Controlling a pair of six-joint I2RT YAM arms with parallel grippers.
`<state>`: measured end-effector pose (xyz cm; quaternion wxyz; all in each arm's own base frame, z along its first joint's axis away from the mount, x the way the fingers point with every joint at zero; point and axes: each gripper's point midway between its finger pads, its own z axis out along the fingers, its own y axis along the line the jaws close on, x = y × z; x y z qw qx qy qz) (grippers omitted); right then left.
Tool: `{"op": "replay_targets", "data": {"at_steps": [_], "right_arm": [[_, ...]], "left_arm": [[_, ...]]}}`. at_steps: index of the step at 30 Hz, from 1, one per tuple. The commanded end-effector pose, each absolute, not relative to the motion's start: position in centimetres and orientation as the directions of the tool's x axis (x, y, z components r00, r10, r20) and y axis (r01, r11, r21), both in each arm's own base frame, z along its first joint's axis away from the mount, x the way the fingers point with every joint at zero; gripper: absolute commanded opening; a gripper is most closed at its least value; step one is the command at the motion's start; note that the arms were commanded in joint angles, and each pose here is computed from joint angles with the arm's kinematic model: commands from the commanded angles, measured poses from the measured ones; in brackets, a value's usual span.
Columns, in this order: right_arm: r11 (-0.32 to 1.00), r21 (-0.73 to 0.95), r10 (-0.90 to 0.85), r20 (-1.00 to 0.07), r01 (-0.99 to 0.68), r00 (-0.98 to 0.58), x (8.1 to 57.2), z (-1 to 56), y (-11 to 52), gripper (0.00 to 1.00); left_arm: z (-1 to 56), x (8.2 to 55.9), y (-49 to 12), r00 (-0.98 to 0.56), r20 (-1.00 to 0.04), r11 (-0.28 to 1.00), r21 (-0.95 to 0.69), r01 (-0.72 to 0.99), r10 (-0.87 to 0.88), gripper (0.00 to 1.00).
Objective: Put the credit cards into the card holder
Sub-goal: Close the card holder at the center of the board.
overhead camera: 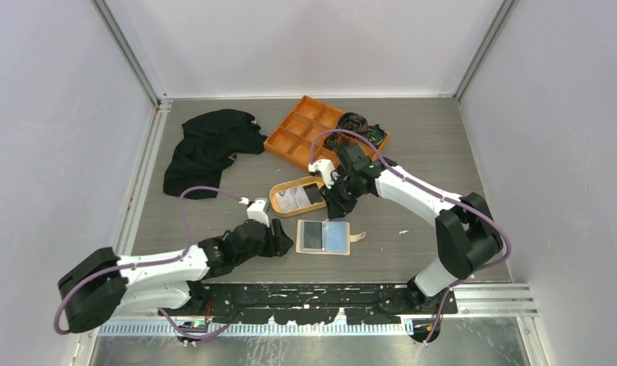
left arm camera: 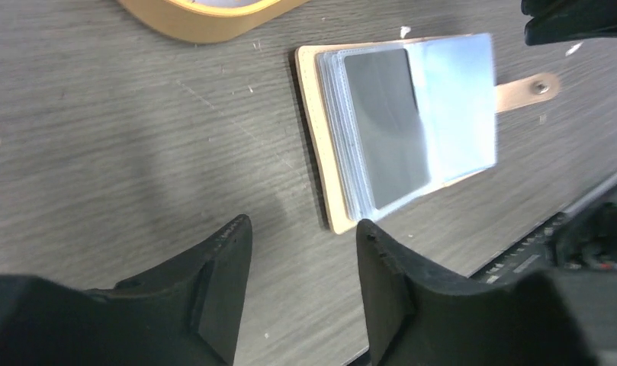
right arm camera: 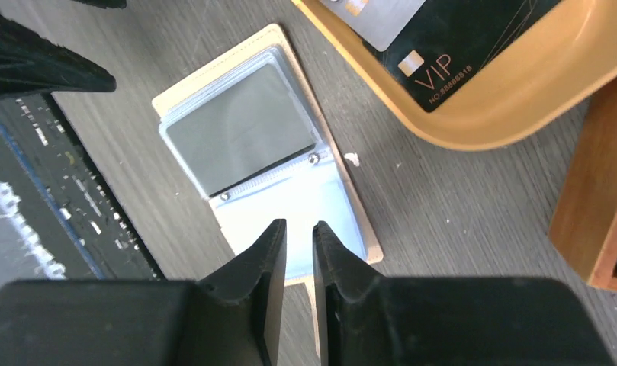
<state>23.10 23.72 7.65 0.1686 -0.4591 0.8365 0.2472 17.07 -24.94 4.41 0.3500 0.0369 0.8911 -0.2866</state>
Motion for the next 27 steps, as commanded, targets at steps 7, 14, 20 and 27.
{"op": "replay_targets", "data": {"at_steps": [7, 14, 20, 27], "right_arm": [[0.216, 0.233, -0.736, -0.6, -0.948, -0.315, 21.0, 6.8, 24.5, 0.35], [0.152, 0.148, -0.805, -0.555, -0.977, -0.209, 21.3, 5.1, 24.0, 0.36], [0.149, 0.13, -0.835, -0.514, -0.98, -0.195, 21.3, 4.3, 24.1, 0.36], [0.142, 0.103, -0.867, -0.467, -0.984, -0.174, 21.2, 3.3, 24.4, 0.34]], "left_arm": [[7.2, 16.6, -25.2, -0.734, -0.596, 0.694, -0.678, 0.243, -0.326, 0.75], [6.3, 16.9, -27.0, -0.78, -0.518, 0.619, -0.753, 0.224, -0.349, 0.74], [4.9, 17.4, -27.7, -0.802, -0.473, 0.607, -0.774, 0.18, -0.364, 0.72], [3.9, 17.8, -28.1, -0.812, -0.45, 0.611, -0.777, 0.15, -0.372, 0.66]]}}
